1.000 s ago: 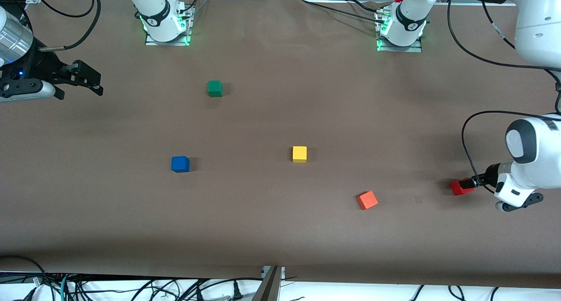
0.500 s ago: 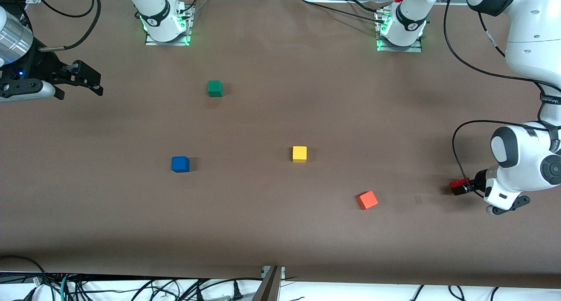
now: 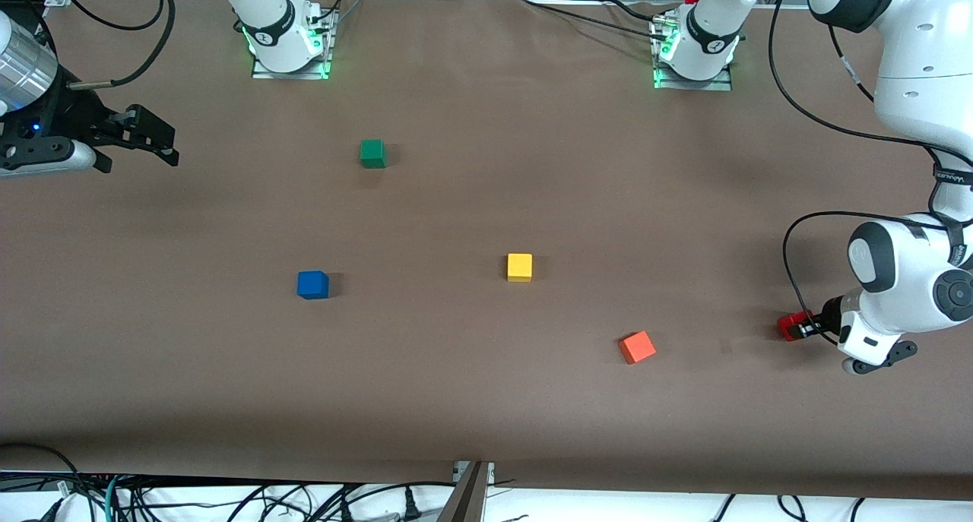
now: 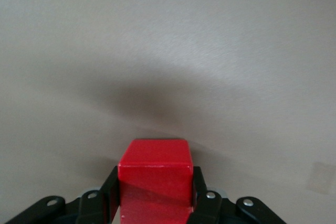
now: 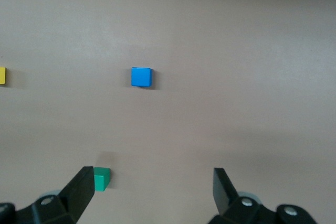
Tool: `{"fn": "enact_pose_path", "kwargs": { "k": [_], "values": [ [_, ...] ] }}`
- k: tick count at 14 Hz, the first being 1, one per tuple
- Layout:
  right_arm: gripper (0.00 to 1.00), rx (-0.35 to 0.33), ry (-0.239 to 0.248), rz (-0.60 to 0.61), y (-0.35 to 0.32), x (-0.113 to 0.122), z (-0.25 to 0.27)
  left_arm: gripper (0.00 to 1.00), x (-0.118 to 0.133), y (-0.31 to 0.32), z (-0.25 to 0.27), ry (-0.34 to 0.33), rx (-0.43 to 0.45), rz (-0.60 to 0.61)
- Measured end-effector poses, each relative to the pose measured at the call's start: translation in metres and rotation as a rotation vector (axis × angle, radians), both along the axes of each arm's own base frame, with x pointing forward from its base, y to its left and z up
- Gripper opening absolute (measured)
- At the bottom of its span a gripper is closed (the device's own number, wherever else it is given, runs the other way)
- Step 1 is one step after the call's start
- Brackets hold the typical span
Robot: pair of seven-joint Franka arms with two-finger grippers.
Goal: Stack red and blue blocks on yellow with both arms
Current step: 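Carry the red block over the yellow block while the right gripper reaches blue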
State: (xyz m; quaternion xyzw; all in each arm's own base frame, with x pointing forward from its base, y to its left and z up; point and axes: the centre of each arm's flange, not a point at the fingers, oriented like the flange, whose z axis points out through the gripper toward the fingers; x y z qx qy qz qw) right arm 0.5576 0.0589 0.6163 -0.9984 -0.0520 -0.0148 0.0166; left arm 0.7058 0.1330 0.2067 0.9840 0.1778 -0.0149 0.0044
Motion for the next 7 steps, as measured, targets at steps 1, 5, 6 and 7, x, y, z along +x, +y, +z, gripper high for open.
{"fn": "enact_pose_path", "kwargs": {
  "k": [1,5,6,7],
  "values": [
    [1.00,0.000,0.000,0.000,0.000,0.000,0.000,0.56,0.006,-0.016,0.008,-0.015,-0.006,-0.022],
    [1.00,0.000,-0.005,-0.001,0.000,0.001,0.000,0.56,0.028,-0.149,0.060,-0.045,-0.016,-0.176],
    [1.00,0.001,-0.013,-0.001,0.000,0.002,0.001,0.56,0.027,-0.187,0.070,-0.049,-0.024,-0.188],
    [1.00,0.001,-0.017,-0.001,0.000,0.003,0.000,0.56,0.025,-0.224,0.080,-0.053,-0.031,-0.187]
  ]
}}
